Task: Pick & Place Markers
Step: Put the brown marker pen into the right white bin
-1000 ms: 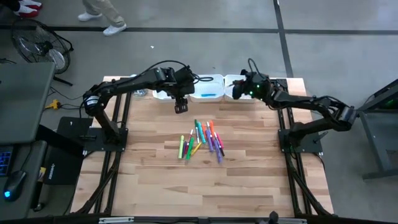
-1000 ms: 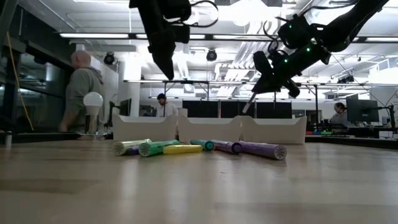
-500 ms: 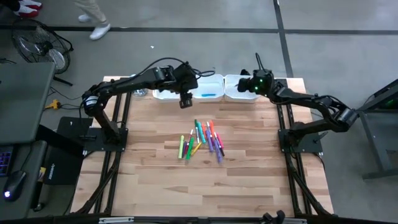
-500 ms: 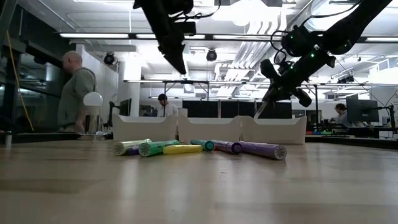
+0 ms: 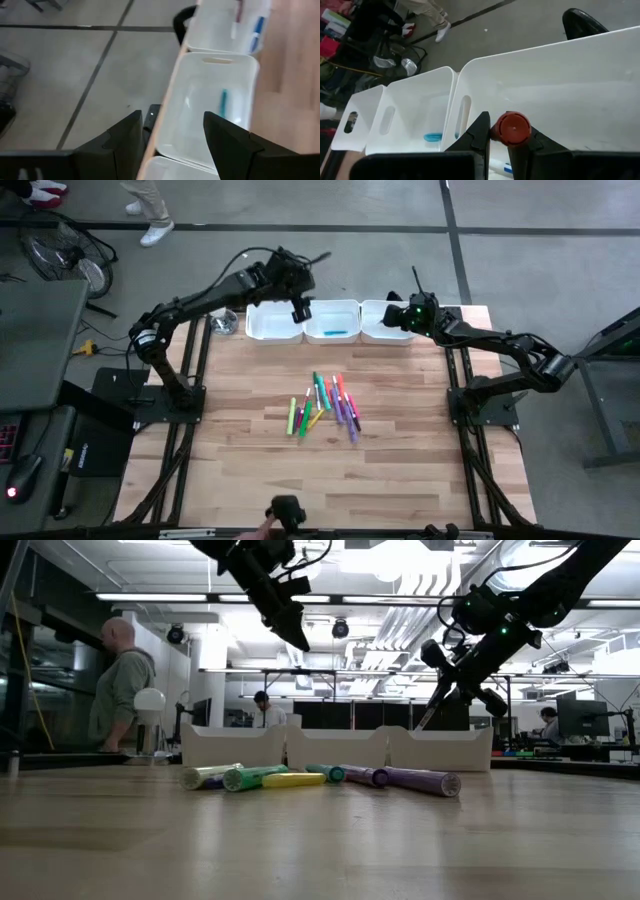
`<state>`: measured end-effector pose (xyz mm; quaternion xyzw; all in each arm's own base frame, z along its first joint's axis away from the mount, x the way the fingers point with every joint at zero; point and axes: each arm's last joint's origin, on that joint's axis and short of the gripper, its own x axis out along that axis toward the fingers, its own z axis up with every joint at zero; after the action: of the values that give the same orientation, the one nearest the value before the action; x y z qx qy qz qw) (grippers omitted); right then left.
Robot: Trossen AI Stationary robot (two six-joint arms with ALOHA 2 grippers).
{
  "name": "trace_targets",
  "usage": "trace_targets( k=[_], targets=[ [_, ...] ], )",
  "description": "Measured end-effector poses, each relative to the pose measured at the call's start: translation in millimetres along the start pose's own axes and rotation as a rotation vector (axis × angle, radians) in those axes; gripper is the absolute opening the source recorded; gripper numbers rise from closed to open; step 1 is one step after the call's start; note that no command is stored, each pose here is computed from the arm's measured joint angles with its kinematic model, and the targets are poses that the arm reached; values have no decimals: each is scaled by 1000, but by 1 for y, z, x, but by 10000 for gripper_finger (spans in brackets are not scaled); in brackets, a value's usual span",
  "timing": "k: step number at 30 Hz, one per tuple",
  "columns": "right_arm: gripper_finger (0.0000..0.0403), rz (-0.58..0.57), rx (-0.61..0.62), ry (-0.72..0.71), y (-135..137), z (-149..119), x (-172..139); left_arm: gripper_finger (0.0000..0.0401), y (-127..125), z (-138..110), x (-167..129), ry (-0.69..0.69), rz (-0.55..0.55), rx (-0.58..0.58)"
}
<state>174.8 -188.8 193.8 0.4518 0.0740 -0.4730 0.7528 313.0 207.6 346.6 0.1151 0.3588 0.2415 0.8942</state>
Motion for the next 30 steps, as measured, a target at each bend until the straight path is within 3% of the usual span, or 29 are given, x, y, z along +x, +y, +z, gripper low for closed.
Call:
trace_targets(
  k=[6, 18, 30],
  targets=[
    [50, 3, 20, 6, 0, 0, 0, 207, 15, -4, 1, -22, 11, -27],
    [71, 10, -7, 17, 0, -1, 0, 207, 15, -2, 1, -59, -16, -9],
    [165, 29, -36, 40, 1, -1, 0, 207, 15, 0, 1, -74, -9, -9]
  ],
)
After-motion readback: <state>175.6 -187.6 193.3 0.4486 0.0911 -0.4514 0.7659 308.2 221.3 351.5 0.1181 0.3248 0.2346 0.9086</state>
